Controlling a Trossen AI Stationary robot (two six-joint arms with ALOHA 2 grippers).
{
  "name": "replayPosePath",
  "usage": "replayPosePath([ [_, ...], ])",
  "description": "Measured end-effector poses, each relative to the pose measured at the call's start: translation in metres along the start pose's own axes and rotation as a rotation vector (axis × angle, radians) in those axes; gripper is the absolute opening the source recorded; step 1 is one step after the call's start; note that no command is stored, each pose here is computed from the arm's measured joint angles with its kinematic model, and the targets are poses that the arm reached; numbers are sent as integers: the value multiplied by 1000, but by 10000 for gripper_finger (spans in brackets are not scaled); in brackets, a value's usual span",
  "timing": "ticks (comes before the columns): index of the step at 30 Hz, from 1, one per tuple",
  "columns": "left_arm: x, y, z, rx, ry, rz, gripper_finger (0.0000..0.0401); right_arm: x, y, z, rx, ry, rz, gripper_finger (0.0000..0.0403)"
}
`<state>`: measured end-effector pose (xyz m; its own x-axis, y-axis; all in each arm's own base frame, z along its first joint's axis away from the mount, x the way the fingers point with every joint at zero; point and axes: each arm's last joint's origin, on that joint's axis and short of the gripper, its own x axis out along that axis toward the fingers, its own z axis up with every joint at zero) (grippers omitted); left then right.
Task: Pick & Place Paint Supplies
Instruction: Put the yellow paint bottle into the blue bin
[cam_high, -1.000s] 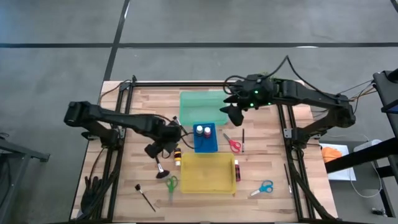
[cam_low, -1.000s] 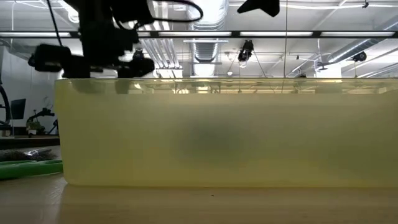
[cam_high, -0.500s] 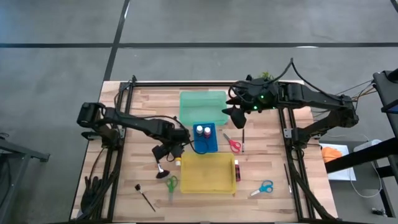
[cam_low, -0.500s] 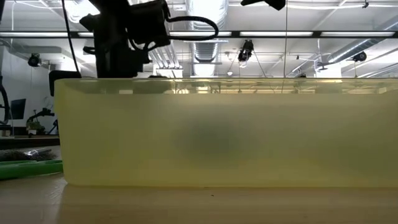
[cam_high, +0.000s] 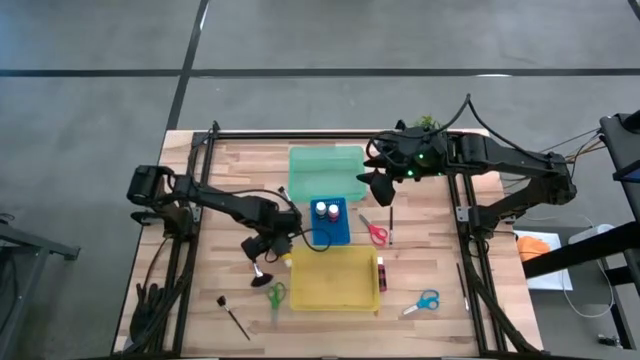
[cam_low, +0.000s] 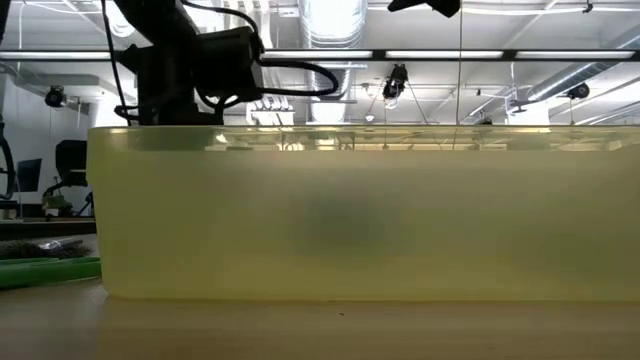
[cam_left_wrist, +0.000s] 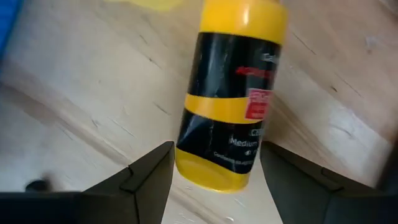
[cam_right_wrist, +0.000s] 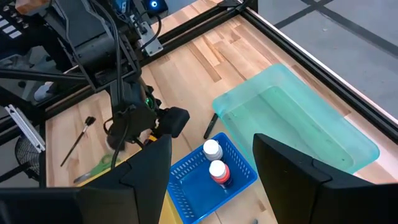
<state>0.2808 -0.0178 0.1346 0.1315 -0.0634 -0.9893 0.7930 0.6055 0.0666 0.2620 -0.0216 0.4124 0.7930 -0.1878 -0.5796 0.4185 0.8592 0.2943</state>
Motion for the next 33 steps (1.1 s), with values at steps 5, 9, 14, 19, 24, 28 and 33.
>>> replayPosePath([
  [5,0,-2,-1,-73,-8,-11,231,0,0,0,2,-1,0,225],
  [9,-1,-3,-2,-101,-16,-21,184,0,0,0,3,-3,-3,225],
  [14,-4,-8,-4,-119,-5,-70,130,0,0,0,3,-3,-3,225],
  [19,-14,-15,-10,-174,34,-106,138,0,0,1,3,-11,0,225],
  [24,-38,-24,-15,-246,4,-74,146,2,5,3,-20,-42,28,225],
  [28,-65,-32,-20,-322,-63,-16,132,4,10,3,-42,-53,49,225],
  [33,-99,-42,-27,-455,-183,67,131,4,21,0,-94,-62,90,225],
])
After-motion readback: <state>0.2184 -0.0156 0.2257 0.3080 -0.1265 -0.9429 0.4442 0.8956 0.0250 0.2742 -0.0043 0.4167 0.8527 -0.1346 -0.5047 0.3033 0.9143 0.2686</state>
